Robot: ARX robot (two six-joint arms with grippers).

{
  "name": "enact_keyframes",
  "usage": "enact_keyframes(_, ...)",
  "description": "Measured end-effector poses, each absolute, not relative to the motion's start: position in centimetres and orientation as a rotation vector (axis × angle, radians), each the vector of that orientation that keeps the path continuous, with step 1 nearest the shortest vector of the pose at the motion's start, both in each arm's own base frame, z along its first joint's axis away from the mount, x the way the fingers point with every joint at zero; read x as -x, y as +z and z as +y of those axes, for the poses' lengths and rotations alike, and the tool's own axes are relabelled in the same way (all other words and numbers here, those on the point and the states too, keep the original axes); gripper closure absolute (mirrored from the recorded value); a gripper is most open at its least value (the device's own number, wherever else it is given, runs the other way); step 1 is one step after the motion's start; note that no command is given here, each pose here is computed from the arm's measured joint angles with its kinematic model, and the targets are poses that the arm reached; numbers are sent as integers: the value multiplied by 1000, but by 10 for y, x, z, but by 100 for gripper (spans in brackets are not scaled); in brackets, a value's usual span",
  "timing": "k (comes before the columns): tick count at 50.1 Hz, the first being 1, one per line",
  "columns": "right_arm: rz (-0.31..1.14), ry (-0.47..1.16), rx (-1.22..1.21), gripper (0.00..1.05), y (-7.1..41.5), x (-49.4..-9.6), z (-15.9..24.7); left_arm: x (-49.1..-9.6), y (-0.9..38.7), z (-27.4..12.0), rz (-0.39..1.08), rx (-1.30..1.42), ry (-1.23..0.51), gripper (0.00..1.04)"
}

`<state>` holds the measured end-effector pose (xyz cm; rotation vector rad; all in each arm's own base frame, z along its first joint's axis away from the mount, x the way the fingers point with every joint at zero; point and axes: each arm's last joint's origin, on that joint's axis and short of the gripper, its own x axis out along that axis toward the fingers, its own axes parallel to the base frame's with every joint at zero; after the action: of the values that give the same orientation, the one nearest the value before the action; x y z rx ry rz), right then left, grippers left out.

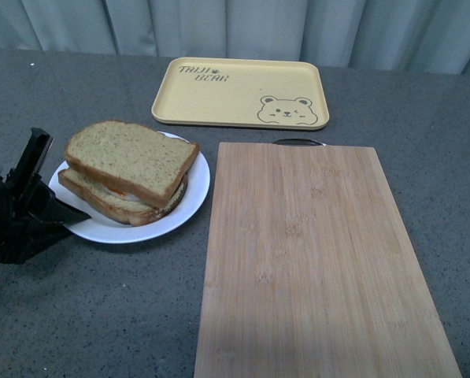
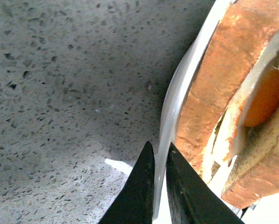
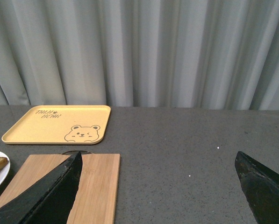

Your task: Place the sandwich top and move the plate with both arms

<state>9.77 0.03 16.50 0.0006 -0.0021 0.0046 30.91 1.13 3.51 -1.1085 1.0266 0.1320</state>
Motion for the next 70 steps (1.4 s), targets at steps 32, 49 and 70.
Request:
enact_keyframes(32, -2, 5, -1, 9, 165, -98, 0, -311, 39, -3, 842, 1250, -72, 101)
enact_keyframes(49, -2, 5, -1, 9, 165, -98, 0, -416, 88, -64, 778, 1331, -217, 101)
enact_keyframes(70, -2, 5, -1, 9, 165, -98, 0, -476, 70, -104, 828, 1341, -201, 101)
